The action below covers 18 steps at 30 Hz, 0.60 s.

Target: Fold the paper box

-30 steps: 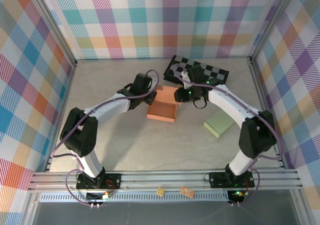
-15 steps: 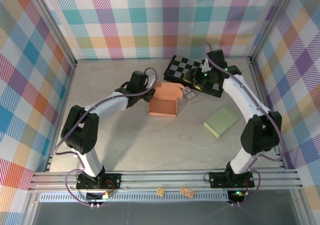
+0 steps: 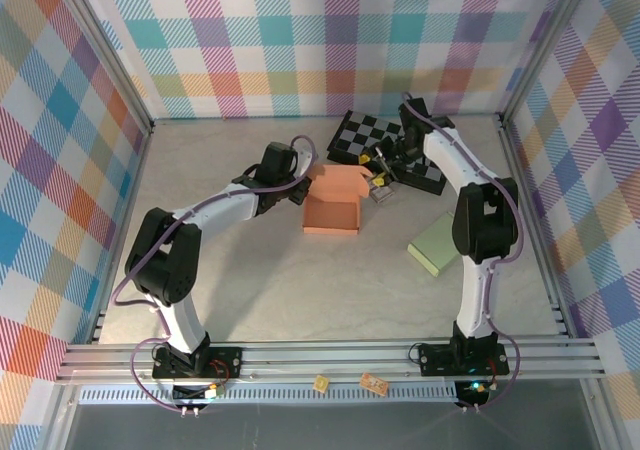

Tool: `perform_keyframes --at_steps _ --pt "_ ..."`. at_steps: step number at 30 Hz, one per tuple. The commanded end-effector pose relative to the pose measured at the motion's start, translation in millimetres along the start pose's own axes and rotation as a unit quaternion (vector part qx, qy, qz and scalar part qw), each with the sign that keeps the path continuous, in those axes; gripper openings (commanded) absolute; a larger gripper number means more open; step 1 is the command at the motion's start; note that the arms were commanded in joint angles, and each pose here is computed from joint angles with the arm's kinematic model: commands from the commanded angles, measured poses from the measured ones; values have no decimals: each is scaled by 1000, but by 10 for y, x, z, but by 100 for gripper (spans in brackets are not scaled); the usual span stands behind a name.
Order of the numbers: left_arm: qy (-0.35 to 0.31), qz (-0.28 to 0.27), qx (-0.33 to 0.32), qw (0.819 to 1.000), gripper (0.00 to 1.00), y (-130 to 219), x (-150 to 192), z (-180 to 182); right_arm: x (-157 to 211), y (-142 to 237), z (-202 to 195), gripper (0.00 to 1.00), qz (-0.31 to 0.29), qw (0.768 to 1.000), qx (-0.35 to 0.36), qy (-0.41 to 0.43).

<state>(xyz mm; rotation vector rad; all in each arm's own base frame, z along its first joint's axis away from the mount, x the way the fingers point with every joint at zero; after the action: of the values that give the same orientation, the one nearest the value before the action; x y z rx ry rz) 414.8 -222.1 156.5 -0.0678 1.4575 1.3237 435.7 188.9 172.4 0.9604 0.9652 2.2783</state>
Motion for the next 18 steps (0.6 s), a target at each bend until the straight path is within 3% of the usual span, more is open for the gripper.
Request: perform_keyframes --at_steps 1,9,18 --pt "19 -17 2 1000 13 -39 -70 53 191 27 -39 54 37 999 1 -29" --pt "41 -18 0 999 15 -73 -73 58 216 -43 -115 52 53 998 7 -23" --pt "130 -23 28 991 20 -82 -101 -12 275 -83 -131 51 63 998 1 -21"
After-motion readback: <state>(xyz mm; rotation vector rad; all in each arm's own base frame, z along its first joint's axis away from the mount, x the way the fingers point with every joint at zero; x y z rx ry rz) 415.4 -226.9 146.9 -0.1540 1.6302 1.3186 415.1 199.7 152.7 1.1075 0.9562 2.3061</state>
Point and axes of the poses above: each hand's point on the last joint's axis, 136 mm out from that joint toward the fingers, its own y axis back along the fingers, its own z axis along the line the jaws close on, x = y × z, the point moved 4 cm from there along y, back along the fingers, and after that the axes turned 13 degrees about -y, right-handed, at the moved point
